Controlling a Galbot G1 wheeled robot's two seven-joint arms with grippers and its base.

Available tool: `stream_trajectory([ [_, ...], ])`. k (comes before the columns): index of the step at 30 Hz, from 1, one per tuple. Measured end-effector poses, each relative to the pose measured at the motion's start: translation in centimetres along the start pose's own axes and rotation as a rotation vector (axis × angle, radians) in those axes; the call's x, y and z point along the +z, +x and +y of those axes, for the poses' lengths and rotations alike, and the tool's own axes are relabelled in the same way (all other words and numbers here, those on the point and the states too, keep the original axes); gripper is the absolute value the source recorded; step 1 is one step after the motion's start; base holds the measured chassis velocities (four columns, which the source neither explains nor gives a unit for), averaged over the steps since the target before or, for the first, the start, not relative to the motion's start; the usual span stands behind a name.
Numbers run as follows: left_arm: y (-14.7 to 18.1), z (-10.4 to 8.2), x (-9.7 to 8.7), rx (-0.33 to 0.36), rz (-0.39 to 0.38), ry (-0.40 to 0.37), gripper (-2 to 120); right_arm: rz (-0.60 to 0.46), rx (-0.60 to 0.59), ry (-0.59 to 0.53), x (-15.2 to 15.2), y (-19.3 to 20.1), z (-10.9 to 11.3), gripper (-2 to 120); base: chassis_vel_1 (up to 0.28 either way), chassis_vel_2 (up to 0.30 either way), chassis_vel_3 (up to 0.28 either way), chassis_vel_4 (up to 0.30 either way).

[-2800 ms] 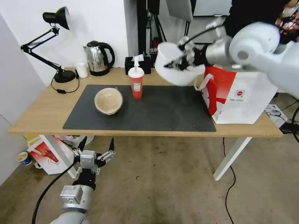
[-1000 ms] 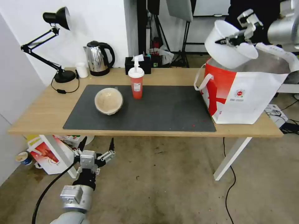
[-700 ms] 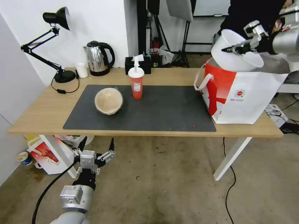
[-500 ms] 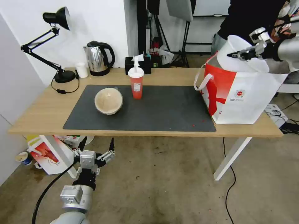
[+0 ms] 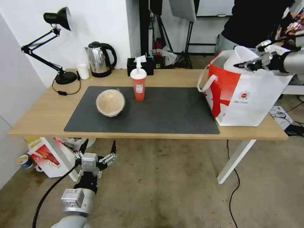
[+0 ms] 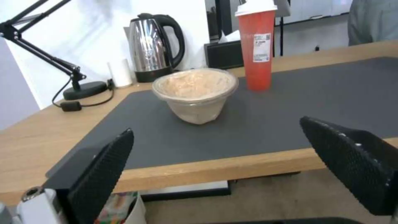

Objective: Pick up the trash from the table and place it into the takeout bag.

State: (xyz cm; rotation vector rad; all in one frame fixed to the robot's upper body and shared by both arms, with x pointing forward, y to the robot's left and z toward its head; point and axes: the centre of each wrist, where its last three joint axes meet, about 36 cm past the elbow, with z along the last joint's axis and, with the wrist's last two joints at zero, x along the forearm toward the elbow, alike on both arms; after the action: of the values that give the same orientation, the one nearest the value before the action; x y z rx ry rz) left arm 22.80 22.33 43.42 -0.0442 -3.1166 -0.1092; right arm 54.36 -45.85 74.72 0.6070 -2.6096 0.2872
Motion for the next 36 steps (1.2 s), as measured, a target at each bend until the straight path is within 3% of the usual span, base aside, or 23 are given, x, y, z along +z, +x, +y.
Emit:
stream_trajectory([
  [7, 0.0, 0.0, 0.0, 0.0, 0.0, 0.0, 100, -0.002, 0.001, 0.012, -0.2, 0.1, 0.3, 34, 0.0, 0.0, 0.0, 0.0],
  [22, 0.0, 0.0, 0.0, 0.0, 0.0, 0.0, 100, -0.006, 0.016, 0.037, -0.5, 0.2, 0.8, 91, 0.0, 0.0, 0.0, 0.0],
  [27, 0.0, 0.0, 0.0, 0.0, 0.0, 0.0, 100, -0.038, 0.029, 0.036, -0.8, 0.7, 1.1, 100, 0.0, 0.0, 0.0, 0.0],
  [36, 0.0, 0.0, 0.0, 0.0, 0.0, 0.0, 100, -0.306, 0.038, 0.072, -2.0, 3.2, 4.3, 100, 0.0, 0.0, 0.0, 0.0],
])
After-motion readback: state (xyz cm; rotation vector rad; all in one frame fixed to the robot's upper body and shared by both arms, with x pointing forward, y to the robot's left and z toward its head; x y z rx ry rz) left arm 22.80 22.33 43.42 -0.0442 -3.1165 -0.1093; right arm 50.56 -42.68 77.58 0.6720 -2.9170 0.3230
